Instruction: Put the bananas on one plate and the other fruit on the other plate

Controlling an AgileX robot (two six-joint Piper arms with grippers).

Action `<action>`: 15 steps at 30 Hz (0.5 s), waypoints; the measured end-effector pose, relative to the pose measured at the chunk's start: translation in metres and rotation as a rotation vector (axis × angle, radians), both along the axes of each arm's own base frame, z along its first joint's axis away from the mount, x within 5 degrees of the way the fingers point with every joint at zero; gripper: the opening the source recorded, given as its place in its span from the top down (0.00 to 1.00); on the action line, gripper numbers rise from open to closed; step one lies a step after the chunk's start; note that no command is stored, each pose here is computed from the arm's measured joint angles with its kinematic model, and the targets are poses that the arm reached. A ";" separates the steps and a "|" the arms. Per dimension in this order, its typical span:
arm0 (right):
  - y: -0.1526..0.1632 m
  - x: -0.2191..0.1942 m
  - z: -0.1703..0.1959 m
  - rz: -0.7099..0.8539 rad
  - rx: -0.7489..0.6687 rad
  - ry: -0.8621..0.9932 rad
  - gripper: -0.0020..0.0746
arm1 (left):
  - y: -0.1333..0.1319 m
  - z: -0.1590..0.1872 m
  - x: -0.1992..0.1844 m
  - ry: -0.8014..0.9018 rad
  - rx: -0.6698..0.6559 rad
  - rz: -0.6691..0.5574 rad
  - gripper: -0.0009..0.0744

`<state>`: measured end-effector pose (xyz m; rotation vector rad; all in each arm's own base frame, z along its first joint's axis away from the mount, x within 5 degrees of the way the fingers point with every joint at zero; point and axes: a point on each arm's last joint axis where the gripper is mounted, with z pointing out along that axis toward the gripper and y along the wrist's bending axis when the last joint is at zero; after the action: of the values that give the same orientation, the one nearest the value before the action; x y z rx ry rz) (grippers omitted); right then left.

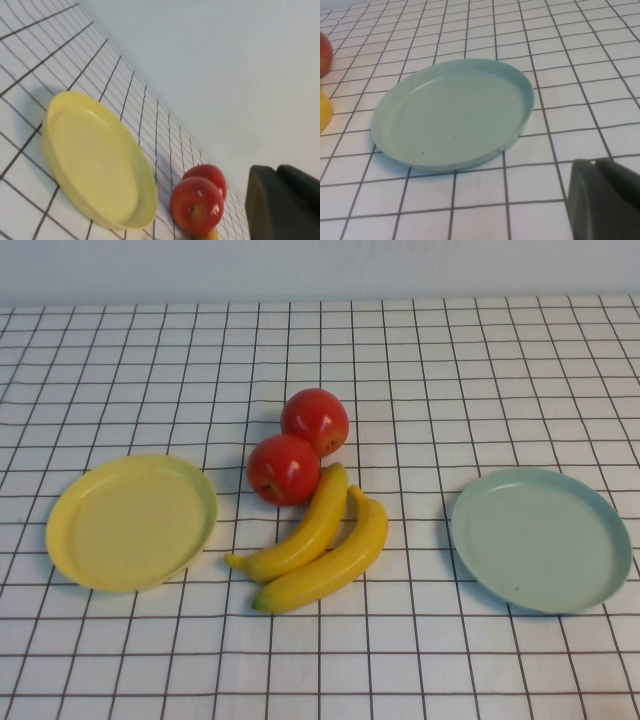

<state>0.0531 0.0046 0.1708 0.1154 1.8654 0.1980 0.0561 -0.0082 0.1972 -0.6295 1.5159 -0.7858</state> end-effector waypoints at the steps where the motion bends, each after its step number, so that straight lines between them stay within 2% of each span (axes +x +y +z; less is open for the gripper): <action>1: 0.000 0.000 0.000 0.000 0.000 0.000 1.00 | 0.001 0.001 0.000 -0.013 -0.001 0.007 0.99; 8: 0.000 0.000 0.000 0.000 0.000 0.000 1.00 | 0.003 0.005 0.000 -0.060 0.026 0.032 0.99; 11: 0.000 0.000 0.000 0.000 0.000 0.000 1.00 | 0.001 0.002 0.000 -0.027 0.034 0.010 0.99; 13: 0.000 0.000 0.000 0.000 0.000 0.000 1.00 | -0.003 -0.003 -0.001 0.030 0.086 -0.034 0.99; 15: 0.000 0.000 0.000 0.000 0.000 0.000 1.00 | -0.006 0.003 -0.003 0.042 0.193 -0.079 0.97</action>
<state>0.0531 0.0046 0.1708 0.1154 1.8654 0.1980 0.0533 -0.0143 0.2005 -0.4476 1.6406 -0.6789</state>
